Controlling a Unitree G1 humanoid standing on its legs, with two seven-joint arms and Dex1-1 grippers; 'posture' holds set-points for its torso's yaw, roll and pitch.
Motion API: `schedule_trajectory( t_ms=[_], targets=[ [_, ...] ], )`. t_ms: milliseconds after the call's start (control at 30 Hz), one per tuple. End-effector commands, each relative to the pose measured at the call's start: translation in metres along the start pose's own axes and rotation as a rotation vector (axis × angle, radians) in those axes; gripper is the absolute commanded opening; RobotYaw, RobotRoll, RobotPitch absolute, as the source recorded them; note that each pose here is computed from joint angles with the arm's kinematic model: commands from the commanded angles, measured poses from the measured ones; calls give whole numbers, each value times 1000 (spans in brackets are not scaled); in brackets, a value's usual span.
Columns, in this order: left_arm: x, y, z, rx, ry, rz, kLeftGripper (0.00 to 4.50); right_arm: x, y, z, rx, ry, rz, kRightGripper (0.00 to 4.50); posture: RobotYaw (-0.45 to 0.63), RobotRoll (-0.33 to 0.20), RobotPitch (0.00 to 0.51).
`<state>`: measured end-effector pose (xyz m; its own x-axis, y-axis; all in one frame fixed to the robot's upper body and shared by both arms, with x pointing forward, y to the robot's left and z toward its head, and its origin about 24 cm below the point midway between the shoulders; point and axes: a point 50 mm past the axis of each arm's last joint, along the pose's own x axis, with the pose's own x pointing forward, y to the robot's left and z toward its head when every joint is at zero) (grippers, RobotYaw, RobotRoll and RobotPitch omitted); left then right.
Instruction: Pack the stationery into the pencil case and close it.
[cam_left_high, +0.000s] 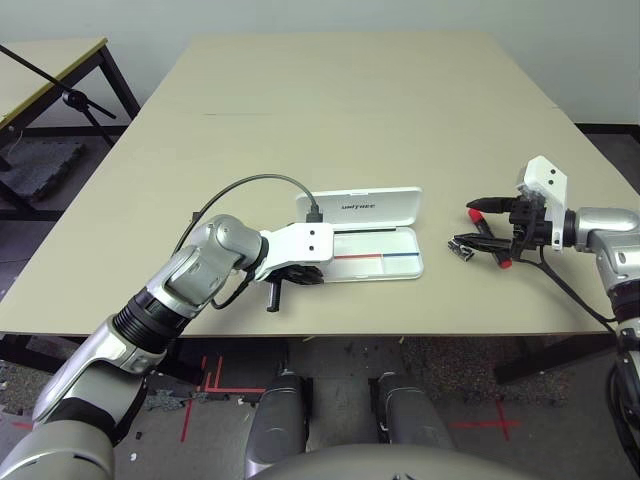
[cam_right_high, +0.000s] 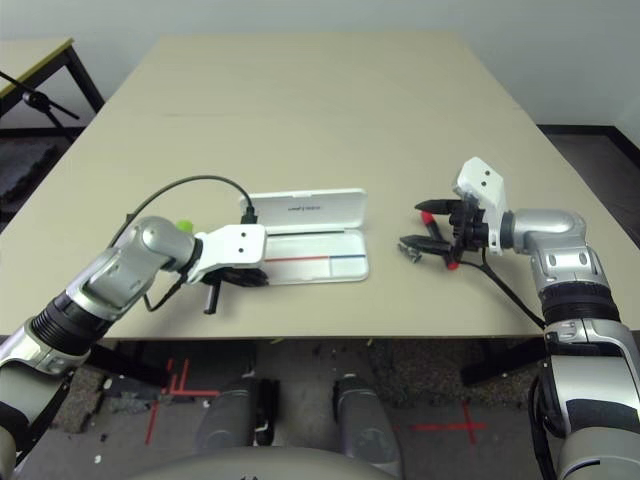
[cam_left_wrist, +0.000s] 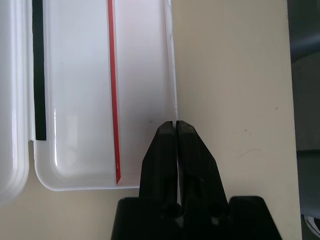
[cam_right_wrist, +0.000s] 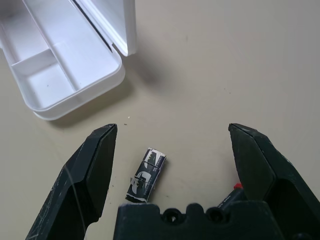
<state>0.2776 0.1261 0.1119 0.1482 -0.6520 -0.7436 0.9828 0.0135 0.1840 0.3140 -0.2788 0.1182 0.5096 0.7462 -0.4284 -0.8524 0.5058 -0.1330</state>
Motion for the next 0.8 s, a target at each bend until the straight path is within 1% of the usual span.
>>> schedule_trajectory(
  t_ms=[33, 500, 533, 600, 700, 733, 800],
  targets=[
    [-1, -1, -5, -26, 7, 14, 27, 4, 0, 0, -12, 11, 8, 4500, 33, 0, 50],
    [-1, 5, -7, -36, 10, 72, 27, 6, -1, 0, -17, 8, 14, 4500, 37, 0, 49],
    [-1, 6, -7, -32, 9, 79, 502, 6, -1, 0, -18, 8, 14, 4500, 36, 0, 48],
    [-2, 7, -6, -22, 4, 93, 1070, 6, -1, 0, -18, 9, 13, 4500, 36, 0, 48],
    [-5, 9, -2, 1, -7, 104, 2220, 5, -1, 0, -19, 11, 12, 4500, 36, 0, 49],
    [-7, 9, -1, 15, -13, 107, 2528, 5, -1, 0, -19, 11, 12, 4500, 36, 0, 49],
    [-9, 9, 3, 46, -25, 110, 3374, 5, -1, 0, -19, 11, 11, 4500, 36, 0, 49]
  ],
)
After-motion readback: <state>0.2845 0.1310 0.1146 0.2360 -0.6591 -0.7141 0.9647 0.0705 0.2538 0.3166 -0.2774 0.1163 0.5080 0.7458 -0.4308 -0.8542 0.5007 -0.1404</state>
